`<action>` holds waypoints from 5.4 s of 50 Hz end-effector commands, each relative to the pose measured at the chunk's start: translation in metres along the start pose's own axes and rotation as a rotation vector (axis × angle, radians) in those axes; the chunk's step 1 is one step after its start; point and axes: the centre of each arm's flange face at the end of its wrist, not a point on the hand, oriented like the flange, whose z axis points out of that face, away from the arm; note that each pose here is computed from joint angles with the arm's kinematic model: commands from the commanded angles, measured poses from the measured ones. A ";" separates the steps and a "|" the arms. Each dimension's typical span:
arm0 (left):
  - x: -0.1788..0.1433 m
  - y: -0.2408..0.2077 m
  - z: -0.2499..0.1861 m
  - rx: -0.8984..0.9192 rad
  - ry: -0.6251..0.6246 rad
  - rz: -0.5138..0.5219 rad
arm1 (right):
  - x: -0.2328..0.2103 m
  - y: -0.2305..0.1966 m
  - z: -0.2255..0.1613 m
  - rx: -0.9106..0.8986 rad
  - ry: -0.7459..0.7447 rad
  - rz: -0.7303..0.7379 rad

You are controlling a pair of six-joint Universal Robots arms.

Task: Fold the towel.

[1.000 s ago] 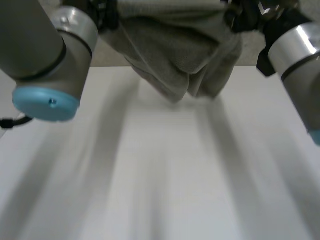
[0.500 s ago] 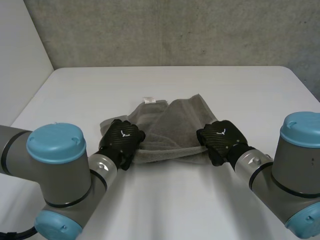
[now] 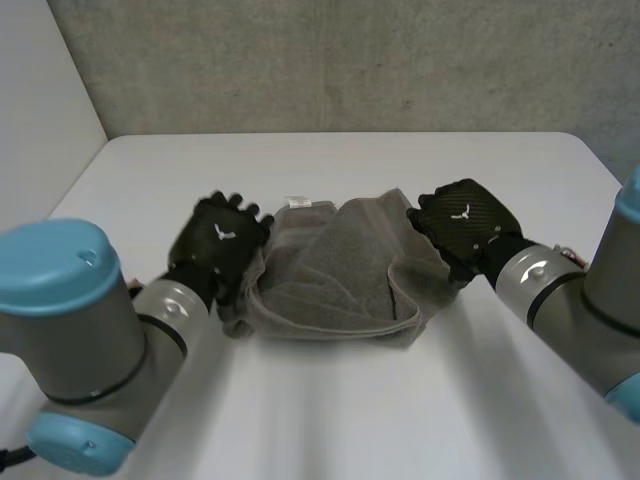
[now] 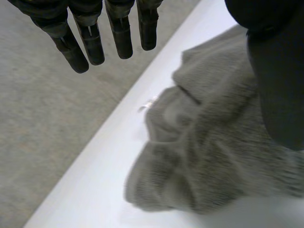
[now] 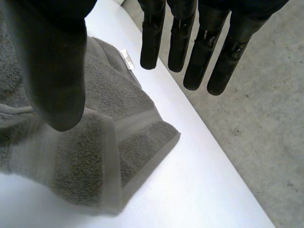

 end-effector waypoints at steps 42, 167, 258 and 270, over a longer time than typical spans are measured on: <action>-0.022 0.051 0.106 -0.030 0.286 0.334 | -0.022 0.050 0.086 -0.126 -0.365 -0.098; -0.133 0.045 0.068 0.221 -0.153 -0.264 | 0.113 0.007 0.018 0.244 0.226 0.272; -0.095 0.111 0.167 -0.102 -0.040 -0.178 | 0.149 0.122 0.111 -0.249 0.439 0.328; -0.121 0.094 0.137 -0.176 -0.105 -0.203 | 0.153 0.101 0.095 -0.244 0.444 0.324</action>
